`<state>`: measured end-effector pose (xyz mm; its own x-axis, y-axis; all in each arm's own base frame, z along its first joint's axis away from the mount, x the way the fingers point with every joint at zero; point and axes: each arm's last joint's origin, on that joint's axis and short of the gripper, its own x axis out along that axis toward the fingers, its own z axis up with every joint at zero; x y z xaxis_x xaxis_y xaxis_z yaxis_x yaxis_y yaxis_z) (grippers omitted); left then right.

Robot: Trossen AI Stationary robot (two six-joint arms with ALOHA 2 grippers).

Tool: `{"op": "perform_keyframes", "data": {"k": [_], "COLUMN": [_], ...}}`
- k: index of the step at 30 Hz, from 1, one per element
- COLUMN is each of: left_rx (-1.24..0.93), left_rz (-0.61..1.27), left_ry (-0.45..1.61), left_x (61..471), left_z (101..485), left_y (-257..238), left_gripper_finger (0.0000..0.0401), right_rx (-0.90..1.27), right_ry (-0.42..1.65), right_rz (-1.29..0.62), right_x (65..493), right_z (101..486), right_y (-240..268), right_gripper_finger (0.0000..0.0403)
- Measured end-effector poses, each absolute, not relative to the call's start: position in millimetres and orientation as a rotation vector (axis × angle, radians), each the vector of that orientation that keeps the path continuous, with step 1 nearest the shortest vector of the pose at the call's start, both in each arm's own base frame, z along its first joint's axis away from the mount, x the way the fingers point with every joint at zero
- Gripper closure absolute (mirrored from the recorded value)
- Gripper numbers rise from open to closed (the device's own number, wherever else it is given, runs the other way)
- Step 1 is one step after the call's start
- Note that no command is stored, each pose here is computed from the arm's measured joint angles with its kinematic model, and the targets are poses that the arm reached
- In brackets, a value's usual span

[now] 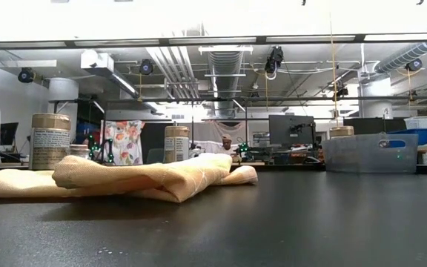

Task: Sort spices by type
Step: Put the red spice can into the transparent bin

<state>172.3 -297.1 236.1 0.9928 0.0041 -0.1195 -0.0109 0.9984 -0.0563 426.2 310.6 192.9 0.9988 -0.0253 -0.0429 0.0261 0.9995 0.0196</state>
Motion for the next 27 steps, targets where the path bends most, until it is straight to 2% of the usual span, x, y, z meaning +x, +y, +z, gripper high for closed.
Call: {"op": "perform_keyframes", "data": {"k": [5,6,11,14,18,24,27], "left_rx": [-0.037,-0.036,-0.026,-0.023,0.003,-0.002,-0.03], "left_rz": [0.014,0.015,0.043,0.049,0.048,0.041,0.027], "left_ry": [0.116,0.116,0.11,0.111,0.113,0.117,0.119], "left_x": [173.2,173.2,176.5,178.8,179.9,179.7,179.5], "left_z": [236.6,236.6,236.9,236.8,236.9,236.3,237.2], "left_y": [-297.1,-297.1,-294.9,-293.6,-293.1,-293.2,-293.4], "left_gripper_finger": [0.0234,0.0234,0.0233,0.0232,0.0232,0.022,0.0193], "right_rx": [0.012,0.012,0.024,0.024,0.002,-0.012,-0.031], "right_ry": [0.044,0.045,0.042,0.044,0.071,0.092,0.1], "right_rz": [-0.03,-0.029,-0.02,-0.006,-0.011,0.001,-0.011], "right_x": [428.9,429.8,437.6,442.4,444.4,443.8,442.4], "right_z": [192.6,192.6,192.9,192.8,189.9,187.7,186.7], "right_y": [306.9,305.7,295.6,289.3,286.0,286.7,288.2], "right_gripper_finger": [0.0238,0.0227,0.0109,0.0078,0.0098,0.0197,0.0197]}}
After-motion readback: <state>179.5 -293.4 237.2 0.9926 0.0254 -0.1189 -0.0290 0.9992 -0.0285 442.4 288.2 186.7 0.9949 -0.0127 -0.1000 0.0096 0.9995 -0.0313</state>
